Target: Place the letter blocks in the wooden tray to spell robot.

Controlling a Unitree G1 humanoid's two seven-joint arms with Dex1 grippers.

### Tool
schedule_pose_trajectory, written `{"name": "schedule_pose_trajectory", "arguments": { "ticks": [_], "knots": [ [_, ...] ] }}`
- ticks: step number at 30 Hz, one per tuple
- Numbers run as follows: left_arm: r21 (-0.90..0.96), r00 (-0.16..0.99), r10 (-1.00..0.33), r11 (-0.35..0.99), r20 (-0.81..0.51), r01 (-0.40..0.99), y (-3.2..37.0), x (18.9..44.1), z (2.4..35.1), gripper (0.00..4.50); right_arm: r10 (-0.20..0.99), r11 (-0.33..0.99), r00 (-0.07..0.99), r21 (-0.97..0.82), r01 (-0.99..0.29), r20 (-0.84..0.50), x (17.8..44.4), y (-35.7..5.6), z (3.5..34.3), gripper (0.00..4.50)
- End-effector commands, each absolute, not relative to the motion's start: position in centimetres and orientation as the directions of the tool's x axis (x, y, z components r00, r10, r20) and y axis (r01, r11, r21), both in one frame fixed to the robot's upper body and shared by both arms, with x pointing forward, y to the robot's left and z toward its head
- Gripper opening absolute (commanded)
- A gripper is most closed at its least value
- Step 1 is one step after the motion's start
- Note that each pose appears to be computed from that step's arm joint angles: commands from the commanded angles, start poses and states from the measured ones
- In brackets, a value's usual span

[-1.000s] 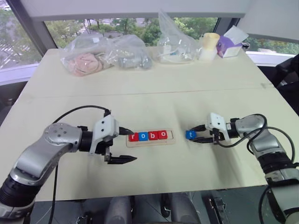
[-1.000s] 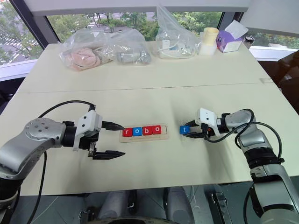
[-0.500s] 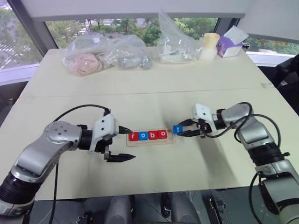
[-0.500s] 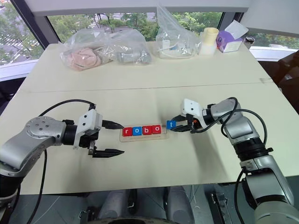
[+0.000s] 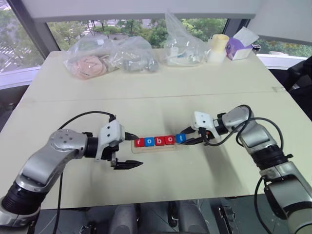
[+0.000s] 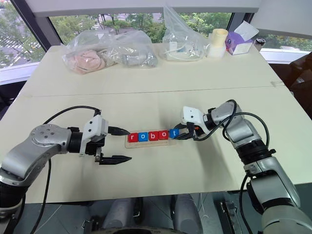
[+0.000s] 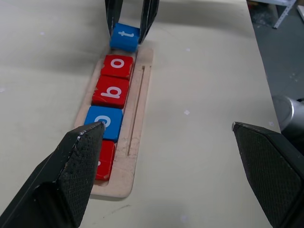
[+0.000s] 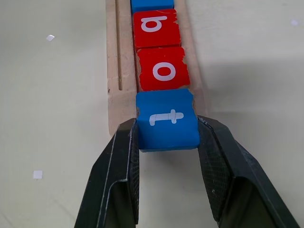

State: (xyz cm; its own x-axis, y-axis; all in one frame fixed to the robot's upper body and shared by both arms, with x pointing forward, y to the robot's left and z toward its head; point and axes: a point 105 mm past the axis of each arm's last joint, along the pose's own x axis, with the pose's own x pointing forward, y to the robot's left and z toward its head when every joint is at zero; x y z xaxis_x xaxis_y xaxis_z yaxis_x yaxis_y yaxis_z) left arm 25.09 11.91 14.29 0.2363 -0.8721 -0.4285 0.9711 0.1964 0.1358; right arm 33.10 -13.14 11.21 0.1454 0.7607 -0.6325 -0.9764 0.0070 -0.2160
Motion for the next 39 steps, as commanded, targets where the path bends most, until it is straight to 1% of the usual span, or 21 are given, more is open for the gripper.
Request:
{"name": "schedule_pose_trajectory", "arguments": {
  "ticks": [1, 12, 18, 19, 20, 21, 22, 23, 27, 29, 31, 32, 34, 35, 39],
  "knots": [
    [0.154, 0.232, -0.881, 0.183, -0.413, 0.971, 11.5, 24.9, 14.6, 4.5, 0.766, -0.019, 0.151, -0.258, -0.966, -0.625, 33.5, -12.4, 12.0, 1.14],
    [0.143, 0.248, -0.88, 0.207, -0.405, 0.968, 11.5, 25.0, 14.1, 4.5, 0.784, -0.047, 0.128, -0.263, -0.964, -0.607, 33.6, -10.7, 12.1, 1.14],
    [0.147, 0.261, -0.874, 0.218, -0.411, 0.965, 11.7, 25.1, 13.8, 4.5, 0.789, -0.032, 0.128, -0.249, -0.968, -0.601, 33.7, -10.8, 12.0, 1.14],
    [0.148, 0.261, -0.874, 0.219, -0.411, 0.964, 11.7, 25.2, 13.8, 4.5, 0.792, -0.032, 0.123, -0.243, -0.969, -0.598, 33.6, -10.8, 12.0, 2.22],
    [0.148, 0.263, -0.873, 0.221, -0.411, 0.964, 11.7, 25.2, 13.8, 4.5, 0.799, -0.019, 0.143, -0.263, -0.965, -0.584, 33.9, -10.6, 12.4, 2.62],
    [0.149, 0.265, -0.872, 0.222, -0.411, 0.964, 11.8, 25.3, 13.7, 4.5, 0.807, -0.003, 0.163, -0.28, -0.96, -0.567, 34.1, -10.5, 12.8, 3.29],
    [0.15, 0.266, -0.872, 0.223, -0.411, 0.963, 11.8, 25.3, 13.7, 4.5, 0.818, 0.012, 0.174, -0.286, -0.958, -0.548, 34.3, -10.3, 13.4, 3.56],
    [0.15, 0.267, -0.872, 0.225, -0.411, 0.963, 11.8, 25.4, 13.7, 4.5, 0.831, 0.025, 0.18, -0.286, -0.958, -0.527, 34.4, -10.2, 13.9, 3.93],
    [0.158, 0.279, -0.87, 0.233, -0.407, 0.959, 11.9, 25.7, 13.7, 4.5, 0.875, 0.103, 0.234, -0.31, -0.945, -0.424, 35.3, -9.7, 16.6, 3.93],
    [0.173, 0.298, -0.866, 0.248, -0.401, 0.953, 12.1, 26.2, 13.9, 4.5, 0.89, 0.187, 0.296, -0.315, -0.931, -0.346, 36.1, -10.0, 18.0, 3.93],
    [0.181, 0.309, -0.864, 0.256, -0.397, 0.95, 12.2, 26.4, 14.0, 4.5, 0.885, 0.25, 0.351, -0.322, -0.913, -0.307, 36.7, -10.4, 18.4, 3.93],
    [0.176, 0.309, -0.869, 0.259, -0.388, 0.95, 12.2, 26.4, 14.2, 4.5, 0.856, 0.281, 0.4, -0.354, -0.892, -0.328, 37.2, -11.1, 17.6, 3.93],
    [0.162, 0.3, -0.877, 0.256, -0.376, 0.953, 12.1, 26.2, 14.5, 4.5, 0.812, 0.305, 0.453, -0.395, -0.867, -0.367, 37.7, -12.0, 15.9, 3.93],
    [0.156, 0.294, -0.88, 0.252, -0.374, 0.955, 12.1, 26.1, 14.6, 4.5, 0.8, 0.307, 0.464, -0.404, -0.862, -0.381, 37.8, -12.3, 15.3, 3.93],
    [0.141, 0.267, -0.886, 0.23, -0.379, 0.963, 11.9, 25.5, 14.8, 4.5, 0.797, 0.286, 0.441, -0.384, -0.878, -0.414, 37.1, -12.2, 13.2, 3.93]
  ]
}}
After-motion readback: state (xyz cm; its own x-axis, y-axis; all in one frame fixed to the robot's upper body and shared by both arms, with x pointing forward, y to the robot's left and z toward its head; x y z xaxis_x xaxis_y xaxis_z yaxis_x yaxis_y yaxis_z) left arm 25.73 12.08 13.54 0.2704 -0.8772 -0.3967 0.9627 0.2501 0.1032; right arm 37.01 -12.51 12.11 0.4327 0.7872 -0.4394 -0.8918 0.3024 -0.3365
